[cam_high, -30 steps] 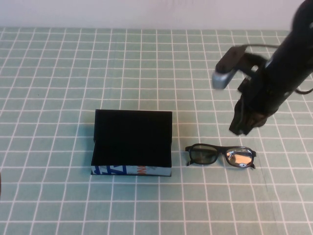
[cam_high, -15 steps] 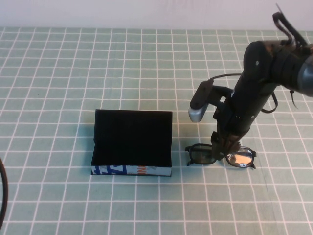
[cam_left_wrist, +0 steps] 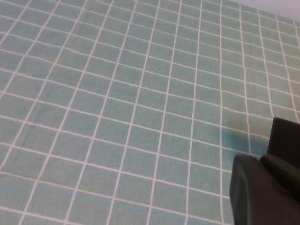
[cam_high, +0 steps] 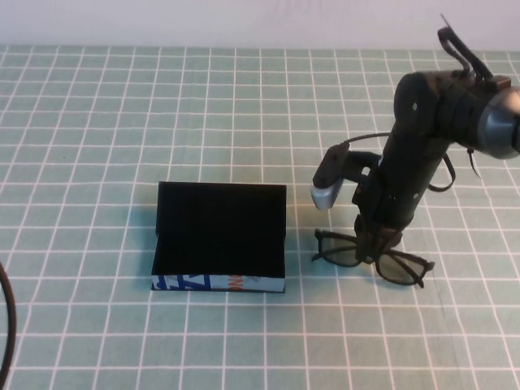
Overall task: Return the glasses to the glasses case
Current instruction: Pick up the glasses from the table, then place the glasses in the glasses case
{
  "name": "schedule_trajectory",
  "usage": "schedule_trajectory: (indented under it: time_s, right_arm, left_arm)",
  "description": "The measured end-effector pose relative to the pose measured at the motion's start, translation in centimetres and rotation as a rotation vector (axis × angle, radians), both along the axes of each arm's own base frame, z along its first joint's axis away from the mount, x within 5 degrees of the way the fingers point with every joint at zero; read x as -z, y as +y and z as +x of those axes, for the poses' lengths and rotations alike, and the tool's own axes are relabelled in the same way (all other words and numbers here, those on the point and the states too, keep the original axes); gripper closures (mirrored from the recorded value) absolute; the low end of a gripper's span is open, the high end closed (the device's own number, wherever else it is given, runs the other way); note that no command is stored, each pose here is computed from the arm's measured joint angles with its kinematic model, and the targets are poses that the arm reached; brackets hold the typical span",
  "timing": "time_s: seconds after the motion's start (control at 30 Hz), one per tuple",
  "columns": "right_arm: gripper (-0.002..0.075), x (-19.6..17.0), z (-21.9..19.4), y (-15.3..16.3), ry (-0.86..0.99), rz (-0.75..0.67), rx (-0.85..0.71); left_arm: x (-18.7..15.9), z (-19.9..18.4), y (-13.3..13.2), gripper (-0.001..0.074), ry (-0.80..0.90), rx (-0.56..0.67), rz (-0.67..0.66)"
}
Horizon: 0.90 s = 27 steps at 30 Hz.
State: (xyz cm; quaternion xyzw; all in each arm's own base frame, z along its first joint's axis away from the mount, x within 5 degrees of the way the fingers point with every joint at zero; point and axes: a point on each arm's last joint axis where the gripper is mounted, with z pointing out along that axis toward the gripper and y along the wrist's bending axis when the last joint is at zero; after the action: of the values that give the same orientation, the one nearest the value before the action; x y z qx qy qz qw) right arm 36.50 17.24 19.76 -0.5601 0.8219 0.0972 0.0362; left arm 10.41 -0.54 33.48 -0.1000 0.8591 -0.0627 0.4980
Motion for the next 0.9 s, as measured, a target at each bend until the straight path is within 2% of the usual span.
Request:
schedule_trajectory:
  time_s: [0.13, 0.37, 0.53, 0.73, 0.9]
  right_arm:
    - [0.0694, -2.2, 0.8, 0.6, -0.038, 0.042, -0.001]
    - [0.0696, -7.9, 2.4, 2.6, -0.157, 0.206, 0.074]
    - [0.0697, -10.6, 1.3, 5.7, -0.209, 0.271, 0.031]
    - [0.0697, -10.7, -2.3, 11.3, -0.203, 0.299, -0.164]
    - [0.0697, -8.5, -3.8, 14.6, -0.174, 0.272, -0.285]
  left_arm:
    - [0.0, 0.0, 0.0, 0.0737, 0.000, 0.000, 0.000]
    - [0.0, 0.0, 0.0, 0.0737, 0.002, 0.001, 0.004]
    - [0.1, 0.0, 0.0, 0.0737, 0.007, 0.006, 0.015]
    - [0.1, 0.0, 0.0, 0.0737, 0.007, 0.012, 0.024]
    - [0.1, 0.0, 0.0, 0.0737, 0.009, 0.013, 0.028]
